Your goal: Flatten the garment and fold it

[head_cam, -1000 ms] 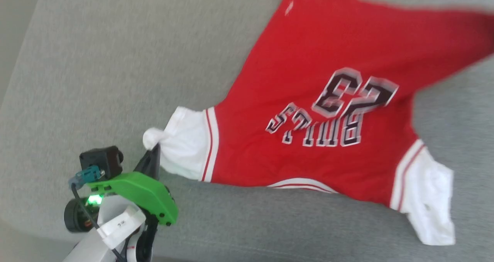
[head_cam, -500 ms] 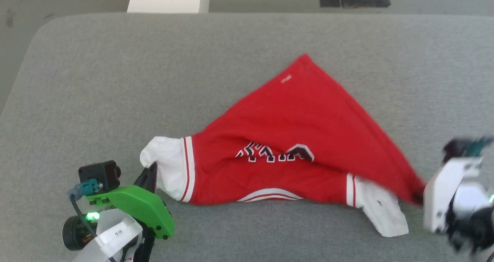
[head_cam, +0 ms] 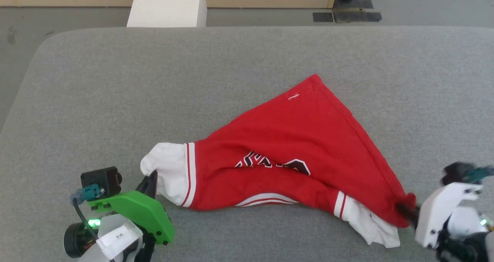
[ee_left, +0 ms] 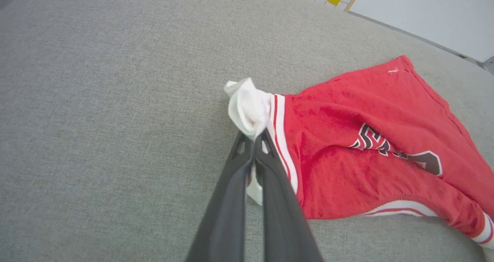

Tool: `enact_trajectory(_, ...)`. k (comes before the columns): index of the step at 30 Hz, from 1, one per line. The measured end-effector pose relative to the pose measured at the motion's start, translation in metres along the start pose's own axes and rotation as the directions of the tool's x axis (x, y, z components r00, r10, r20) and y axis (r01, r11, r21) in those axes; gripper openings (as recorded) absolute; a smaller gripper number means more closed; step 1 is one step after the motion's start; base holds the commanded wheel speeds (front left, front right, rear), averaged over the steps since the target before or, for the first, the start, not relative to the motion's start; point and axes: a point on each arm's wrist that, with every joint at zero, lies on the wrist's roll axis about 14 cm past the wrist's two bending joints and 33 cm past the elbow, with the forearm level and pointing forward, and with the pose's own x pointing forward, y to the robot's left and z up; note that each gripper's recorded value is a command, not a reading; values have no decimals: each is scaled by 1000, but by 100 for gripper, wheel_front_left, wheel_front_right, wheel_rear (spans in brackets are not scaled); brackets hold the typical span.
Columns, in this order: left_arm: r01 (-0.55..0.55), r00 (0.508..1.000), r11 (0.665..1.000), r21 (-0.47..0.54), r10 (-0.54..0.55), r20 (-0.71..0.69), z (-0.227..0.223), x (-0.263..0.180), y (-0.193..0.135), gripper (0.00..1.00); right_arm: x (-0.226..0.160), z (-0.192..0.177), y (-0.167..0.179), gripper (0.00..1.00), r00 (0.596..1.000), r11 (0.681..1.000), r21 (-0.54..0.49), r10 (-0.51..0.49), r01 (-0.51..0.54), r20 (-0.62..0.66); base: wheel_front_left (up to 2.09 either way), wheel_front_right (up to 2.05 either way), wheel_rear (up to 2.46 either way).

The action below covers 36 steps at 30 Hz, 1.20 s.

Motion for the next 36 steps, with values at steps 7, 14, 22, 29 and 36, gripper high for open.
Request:
enact_trajectory(7, 6, 1000, 1000, 4, -6, 3, 0, -5, -2, 0, -49, 103, 7, 100, 870, 1000, -17, 30, -25, 492, 0, 0, 0)
enact_trajectory(14, 7, 1000, 1000, 3, -7, -2, -1, -6, -2, 0, -73, 152, 30, 100, 694, 993, -107, 107, -43, 712, 0, 0, 0)
enact_trajectory(22, 0, 1000, 1000, -2, 0, -13, -3, 0, 3, 0, -53, 193, 60, 100, 657, 982, -174, 179, -74, 732, 0, 0, 0)
enact_trajectory(29, -9, 1000, 1000, -12, 9, -19, -2, 18, 8, 0, -14, 247, 103, 100, 715, 942, -334, 259, -38, 649, 0, 0, 0)
enact_trajectory(36, -45, 998, 999, -30, 44, -38, -11, 35, 21, 0, 64, 249, 121, 100, 918, 870, -493, 174, 27, 356, 0, 0, 0)
